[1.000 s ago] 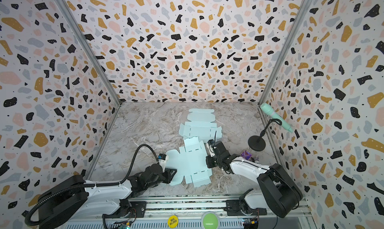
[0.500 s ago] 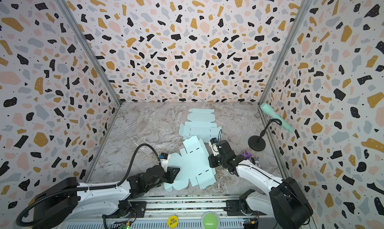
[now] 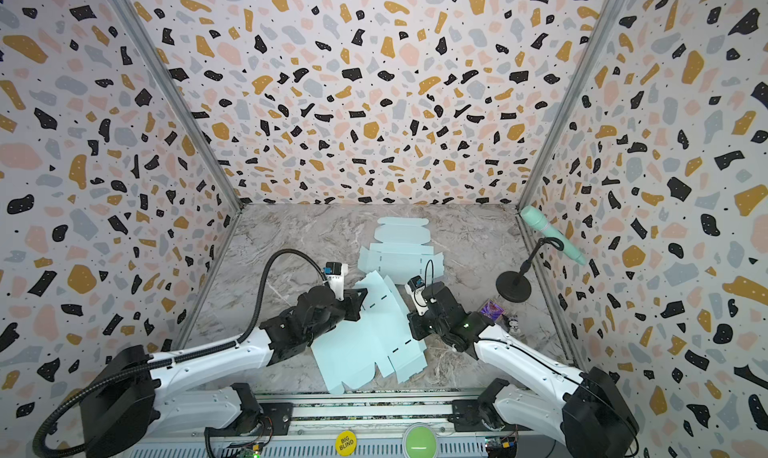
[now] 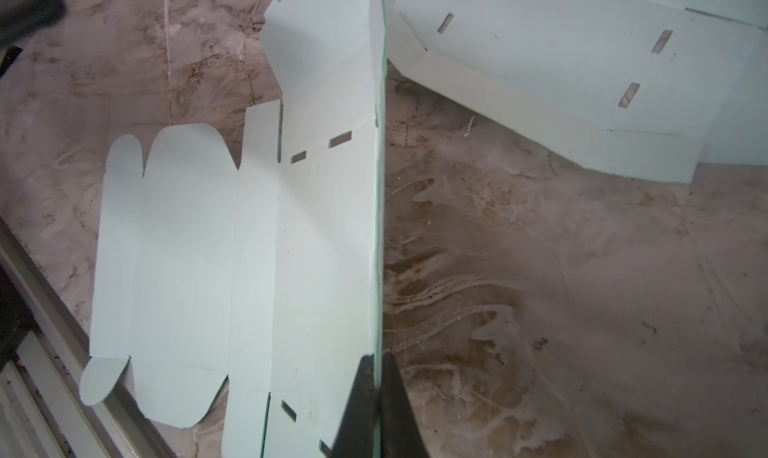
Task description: Fold the paper box
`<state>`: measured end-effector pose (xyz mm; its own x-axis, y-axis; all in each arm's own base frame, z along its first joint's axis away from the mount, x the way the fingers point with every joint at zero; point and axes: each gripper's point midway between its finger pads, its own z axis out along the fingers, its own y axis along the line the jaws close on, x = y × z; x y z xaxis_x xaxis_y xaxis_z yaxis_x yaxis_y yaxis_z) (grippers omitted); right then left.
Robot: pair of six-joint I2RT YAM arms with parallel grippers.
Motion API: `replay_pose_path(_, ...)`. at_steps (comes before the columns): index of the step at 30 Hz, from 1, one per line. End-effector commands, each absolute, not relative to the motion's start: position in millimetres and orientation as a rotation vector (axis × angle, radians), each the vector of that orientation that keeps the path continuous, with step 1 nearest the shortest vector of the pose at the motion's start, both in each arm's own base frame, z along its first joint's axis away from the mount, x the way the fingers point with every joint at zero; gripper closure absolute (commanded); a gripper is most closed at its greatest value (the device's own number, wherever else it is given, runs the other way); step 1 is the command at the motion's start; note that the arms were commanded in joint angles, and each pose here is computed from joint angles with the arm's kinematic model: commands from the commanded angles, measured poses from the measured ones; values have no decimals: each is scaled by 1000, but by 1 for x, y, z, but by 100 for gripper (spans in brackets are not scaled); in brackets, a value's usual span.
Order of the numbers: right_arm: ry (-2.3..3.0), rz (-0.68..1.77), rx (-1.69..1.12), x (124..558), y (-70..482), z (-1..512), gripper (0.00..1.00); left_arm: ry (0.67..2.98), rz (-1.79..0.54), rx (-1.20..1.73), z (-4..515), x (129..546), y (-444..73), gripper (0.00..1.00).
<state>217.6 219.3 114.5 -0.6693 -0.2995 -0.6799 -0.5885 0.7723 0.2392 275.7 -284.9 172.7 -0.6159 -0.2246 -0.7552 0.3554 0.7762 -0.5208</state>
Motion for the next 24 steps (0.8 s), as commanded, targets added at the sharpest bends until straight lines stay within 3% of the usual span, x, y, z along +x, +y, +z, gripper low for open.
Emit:
replay_pose_path(1, 2252, 605, -677, 215, 223, 131, 100, 2075, -832, 159, 178, 287, -293, 100)
replay_pose_path(15, 2149, 654, -744, 194, 234, 148, 100, 2081, -919, 127, 175, 324, -308, 100)
replay_pose_path(24, 2145, 627, -768, 193, 232, 147, 100, 2054, -1048, 277, 191, 319, -338, 100)
